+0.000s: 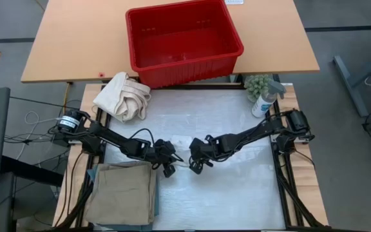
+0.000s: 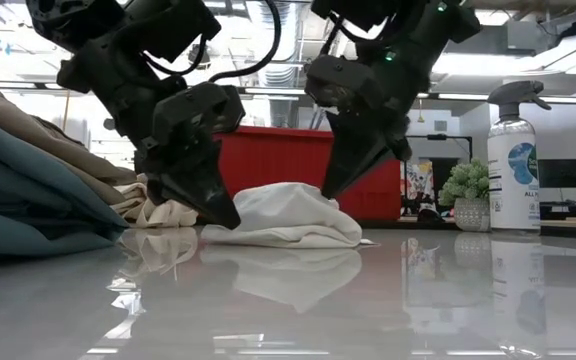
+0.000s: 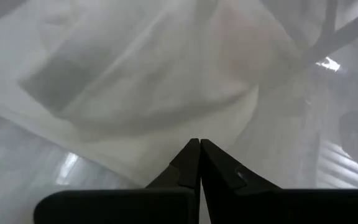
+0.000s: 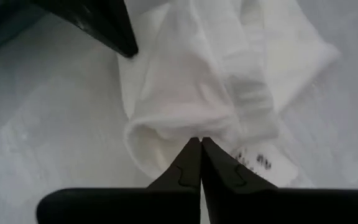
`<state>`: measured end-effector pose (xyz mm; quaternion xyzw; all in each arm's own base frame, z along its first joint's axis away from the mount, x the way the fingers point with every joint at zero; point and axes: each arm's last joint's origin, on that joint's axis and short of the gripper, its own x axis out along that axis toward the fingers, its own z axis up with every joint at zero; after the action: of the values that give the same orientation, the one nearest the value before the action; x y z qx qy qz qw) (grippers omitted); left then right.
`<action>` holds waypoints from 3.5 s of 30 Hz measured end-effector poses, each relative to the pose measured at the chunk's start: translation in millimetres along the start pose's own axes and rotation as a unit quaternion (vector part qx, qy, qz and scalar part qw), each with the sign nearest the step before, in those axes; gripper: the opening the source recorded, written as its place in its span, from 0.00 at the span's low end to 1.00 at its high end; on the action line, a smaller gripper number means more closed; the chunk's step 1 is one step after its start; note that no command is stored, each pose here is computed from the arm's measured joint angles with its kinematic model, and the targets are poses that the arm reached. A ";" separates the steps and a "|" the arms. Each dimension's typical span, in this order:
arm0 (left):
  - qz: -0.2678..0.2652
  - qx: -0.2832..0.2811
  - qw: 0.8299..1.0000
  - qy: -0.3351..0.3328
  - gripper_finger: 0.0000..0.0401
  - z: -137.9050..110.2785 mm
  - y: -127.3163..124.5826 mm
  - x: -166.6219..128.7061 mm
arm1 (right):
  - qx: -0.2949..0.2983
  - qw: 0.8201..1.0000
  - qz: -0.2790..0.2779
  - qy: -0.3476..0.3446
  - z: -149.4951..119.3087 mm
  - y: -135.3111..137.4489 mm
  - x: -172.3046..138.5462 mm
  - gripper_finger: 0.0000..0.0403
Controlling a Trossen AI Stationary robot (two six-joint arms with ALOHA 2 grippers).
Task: Fold Laundry from Bin
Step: Fold the white underwear
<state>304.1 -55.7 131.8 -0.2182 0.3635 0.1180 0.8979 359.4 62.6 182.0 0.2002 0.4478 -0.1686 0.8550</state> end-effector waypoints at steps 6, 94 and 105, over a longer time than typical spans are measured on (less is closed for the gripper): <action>0.009 0.002 1.000 -0.009 0.00 0.8 0.3 0.0 | -0.015 0.998 0.031 -0.055 18.5 -3.3 2.0 0.03; 0.028 0.123 0.991 0.036 0.00 -4.8 8.0 0.1 | -0.300 0.940 0.162 0.006 52.4 -66.4 25.3 0.04; 0.033 0.124 0.991 0.029 0.00 -4.0 8.1 0.2 | -0.311 0.933 0.171 -0.060 80.7 -54.0 10.7 0.03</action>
<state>298.8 -50.5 126.6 -0.0961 0.4084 0.0952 0.9027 396.2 -25.1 204.7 -0.0125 0.3847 0.1155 0.9157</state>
